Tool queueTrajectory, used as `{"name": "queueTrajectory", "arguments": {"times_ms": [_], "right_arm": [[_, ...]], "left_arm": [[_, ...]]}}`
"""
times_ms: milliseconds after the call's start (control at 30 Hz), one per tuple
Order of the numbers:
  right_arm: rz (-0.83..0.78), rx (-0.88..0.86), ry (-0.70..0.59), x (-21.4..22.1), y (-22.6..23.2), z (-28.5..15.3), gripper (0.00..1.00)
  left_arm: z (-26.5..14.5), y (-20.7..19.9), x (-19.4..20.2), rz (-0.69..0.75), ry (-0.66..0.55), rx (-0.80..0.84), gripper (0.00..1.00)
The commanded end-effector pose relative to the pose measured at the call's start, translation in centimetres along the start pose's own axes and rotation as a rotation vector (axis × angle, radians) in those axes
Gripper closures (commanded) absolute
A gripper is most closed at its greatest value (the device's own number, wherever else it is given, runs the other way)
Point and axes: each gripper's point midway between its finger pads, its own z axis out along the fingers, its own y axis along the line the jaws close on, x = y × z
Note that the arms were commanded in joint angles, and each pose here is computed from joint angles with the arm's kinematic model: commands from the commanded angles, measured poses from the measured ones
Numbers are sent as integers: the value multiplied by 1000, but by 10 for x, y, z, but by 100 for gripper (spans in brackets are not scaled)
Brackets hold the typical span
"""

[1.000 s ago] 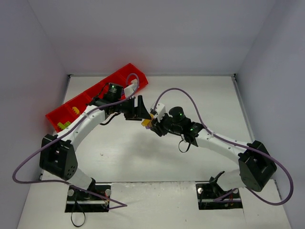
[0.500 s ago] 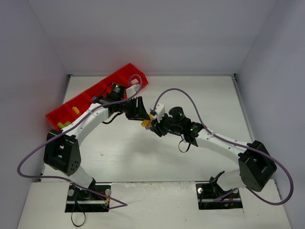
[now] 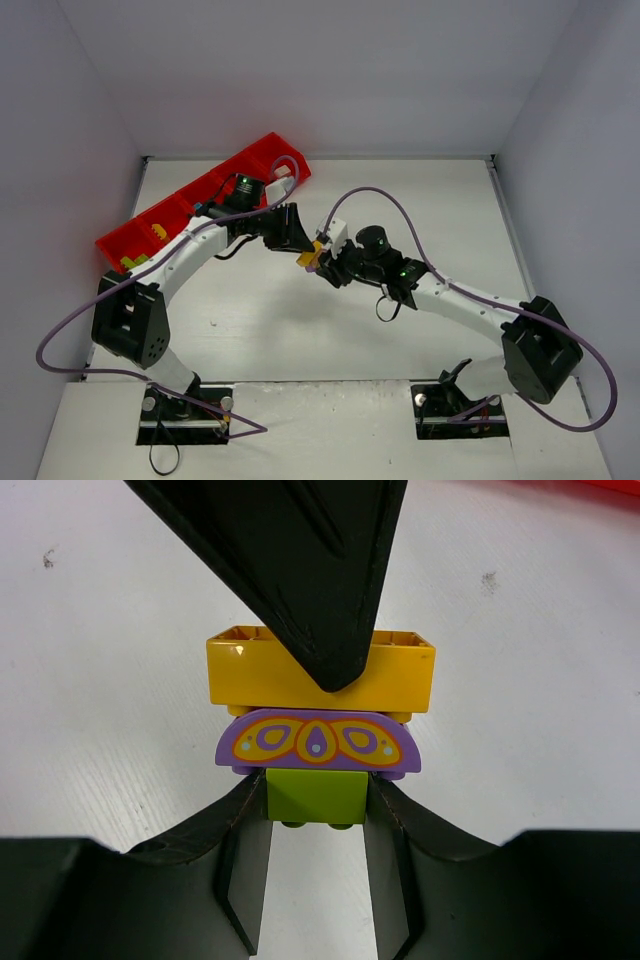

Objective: Sort the legos into containers by color

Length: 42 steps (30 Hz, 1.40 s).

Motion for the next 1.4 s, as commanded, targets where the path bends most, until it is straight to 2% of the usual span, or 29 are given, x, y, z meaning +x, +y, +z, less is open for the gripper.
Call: {"name": "queueTrajectory", "arguments": {"times_ms": [0, 500, 767, 1067, 1367], "right_arm": [[-38, 12, -106, -29, -1, -7, 87], [-20, 35, -56, 0, -1, -12, 89], [-20, 34, -43, 6, -1, -11, 92], [-1, 33, -10, 18, 1, -10, 94], [5, 31, 11, 24, 1, -7, 94]], "left_arm": [[-17, -34, -19, 97, -74, 84, 100], [-28, -36, -26, 157, -95, 47, 100], [-35, -24, -29, 144, -98, 14, 100], [-55, -9, -47, 123, -157, -30, 100], [-59, -7, -51, 128, -167, -34, 100]]}}
